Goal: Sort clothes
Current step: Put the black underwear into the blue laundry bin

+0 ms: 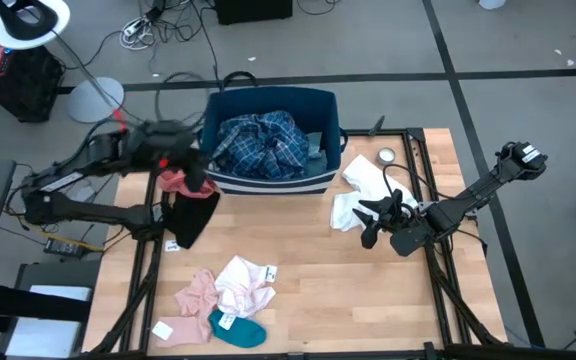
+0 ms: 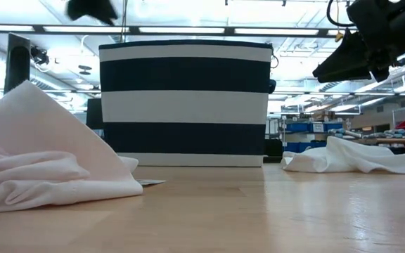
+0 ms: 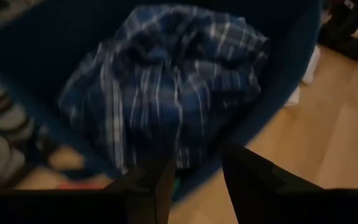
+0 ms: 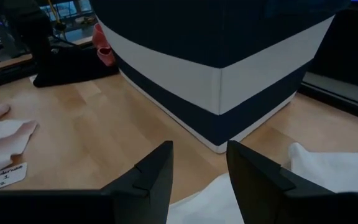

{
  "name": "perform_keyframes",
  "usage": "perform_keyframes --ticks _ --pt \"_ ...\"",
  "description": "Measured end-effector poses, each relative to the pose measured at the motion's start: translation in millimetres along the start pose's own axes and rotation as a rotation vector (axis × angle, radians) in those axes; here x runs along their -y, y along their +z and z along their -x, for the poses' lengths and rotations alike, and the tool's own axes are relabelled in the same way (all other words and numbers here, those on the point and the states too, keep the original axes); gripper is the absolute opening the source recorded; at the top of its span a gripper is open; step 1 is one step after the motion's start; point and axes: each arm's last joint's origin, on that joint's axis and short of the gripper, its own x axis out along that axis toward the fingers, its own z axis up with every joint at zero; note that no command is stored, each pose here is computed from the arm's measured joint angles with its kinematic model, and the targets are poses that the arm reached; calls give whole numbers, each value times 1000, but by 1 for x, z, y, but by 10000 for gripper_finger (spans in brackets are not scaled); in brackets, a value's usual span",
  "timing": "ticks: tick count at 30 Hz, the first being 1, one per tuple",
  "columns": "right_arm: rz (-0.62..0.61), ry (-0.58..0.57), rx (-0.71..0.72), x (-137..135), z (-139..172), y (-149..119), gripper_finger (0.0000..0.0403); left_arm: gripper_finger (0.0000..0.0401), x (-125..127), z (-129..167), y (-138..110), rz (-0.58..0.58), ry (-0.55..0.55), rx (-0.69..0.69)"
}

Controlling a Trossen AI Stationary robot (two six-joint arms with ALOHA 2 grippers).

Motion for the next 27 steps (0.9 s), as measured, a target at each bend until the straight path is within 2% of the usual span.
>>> perform_keyframes --ticks 5,11,17,27 --pt "-2 -7 0 1 -1 0 151 135 -9 9 -43 119 -14 -9" --pt "-9 -12 0 1 -2 1 151 135 -20 4 -80 201 58 -95" --pt "-10 -12 0 1 -2 1 151 135 -23 -19 -106 215 126 -210" --pt "-9 -11 -1 1 -2 1 151 135 -23 -61 -153 261 105 -399"
